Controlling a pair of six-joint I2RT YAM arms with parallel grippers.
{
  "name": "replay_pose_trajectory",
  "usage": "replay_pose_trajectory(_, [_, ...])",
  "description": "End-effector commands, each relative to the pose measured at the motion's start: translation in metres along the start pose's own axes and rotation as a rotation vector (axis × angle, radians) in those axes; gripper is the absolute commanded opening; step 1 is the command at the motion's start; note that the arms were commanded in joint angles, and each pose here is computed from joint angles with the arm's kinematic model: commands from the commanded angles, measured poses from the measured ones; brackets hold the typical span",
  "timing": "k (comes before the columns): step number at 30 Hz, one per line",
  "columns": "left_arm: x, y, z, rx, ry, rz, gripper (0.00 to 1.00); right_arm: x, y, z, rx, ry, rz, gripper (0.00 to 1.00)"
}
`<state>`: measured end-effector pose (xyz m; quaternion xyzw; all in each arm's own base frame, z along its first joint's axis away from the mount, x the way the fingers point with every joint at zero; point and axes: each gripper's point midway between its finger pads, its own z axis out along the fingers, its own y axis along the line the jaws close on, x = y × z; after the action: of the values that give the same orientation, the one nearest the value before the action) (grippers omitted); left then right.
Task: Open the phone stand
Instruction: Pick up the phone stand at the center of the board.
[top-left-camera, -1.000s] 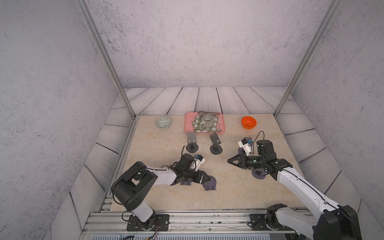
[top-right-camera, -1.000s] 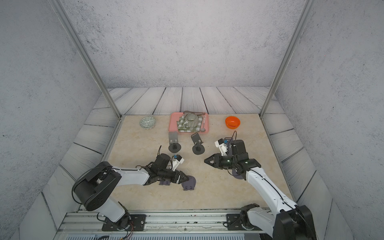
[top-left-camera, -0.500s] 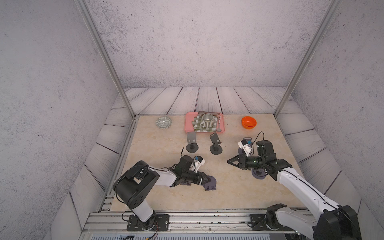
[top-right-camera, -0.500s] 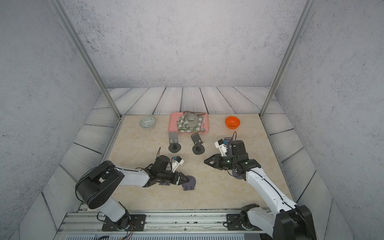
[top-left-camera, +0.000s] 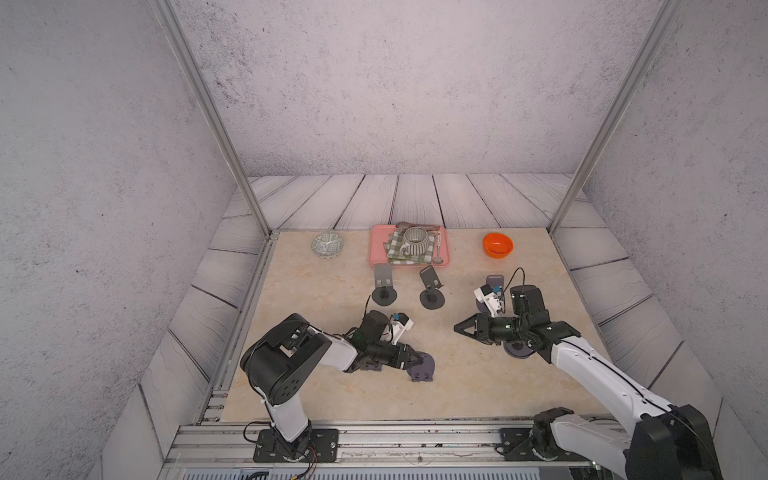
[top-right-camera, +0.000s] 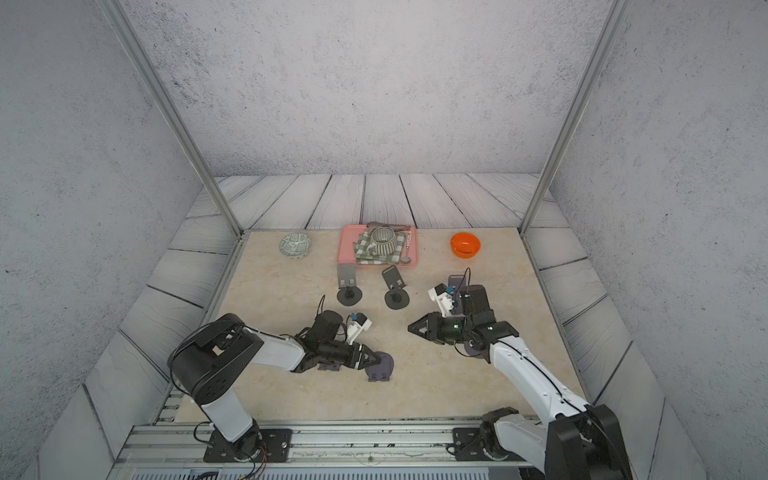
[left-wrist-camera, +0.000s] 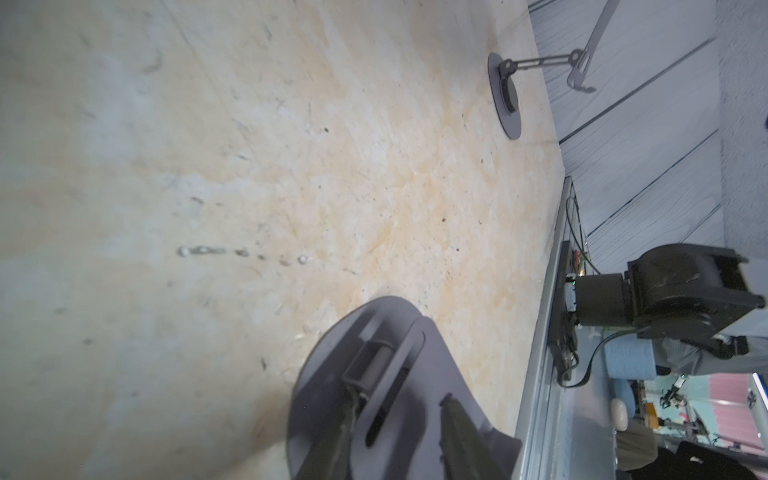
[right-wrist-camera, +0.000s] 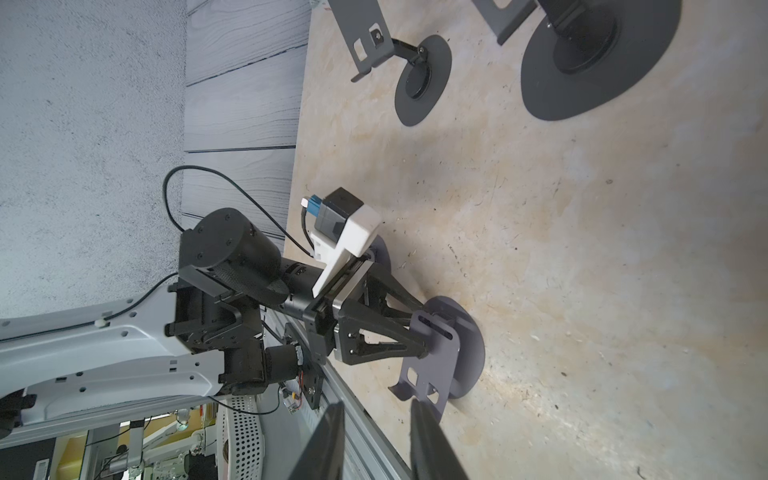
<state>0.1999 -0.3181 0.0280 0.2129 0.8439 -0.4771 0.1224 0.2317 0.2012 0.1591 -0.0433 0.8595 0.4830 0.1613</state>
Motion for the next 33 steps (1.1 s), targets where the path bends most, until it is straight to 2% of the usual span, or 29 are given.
replay_pose_trajectory(1, [0.010,0.008,0.001,-0.016,0.033,-0.030,0.24,0.000,0.002,0.002,-0.015,0.007,-0.012,0.31])
replay_pose_trajectory(5, [0.012,0.009,0.002,-0.018,0.041,-0.030,0.00,-0.002,0.001,0.003,-0.016,0.007,-0.011,0.31])
replay_pose_trajectory(10, [0.010,0.003,0.001,0.009,0.033,-0.034,0.00,-0.001,0.001,0.003,-0.015,0.006,-0.011,0.31])
replay_pose_trajectory(16, [-0.017,-0.022,-0.016,0.056,-0.057,-0.024,0.00,0.002,0.008,-0.004,-0.005,0.019,-0.022,0.30])
replay_pose_trajectory(21, [-0.063,-0.068,-0.058,0.171,-0.192,-0.024,0.00,0.005,0.026,-0.013,-0.045,0.019,-0.031,0.31])
replay_pose_trajectory(24, [-0.084,-0.104,-0.088,0.216,-0.249,0.015,0.00,0.006,0.041,-0.017,-0.067,0.011,-0.058,0.31])
replay_pose_trajectory(33, [-0.102,-0.174,-0.151,0.317,-0.352,0.030,0.00,0.005,0.117,-0.033,-0.178,-0.019,-0.244,0.35])
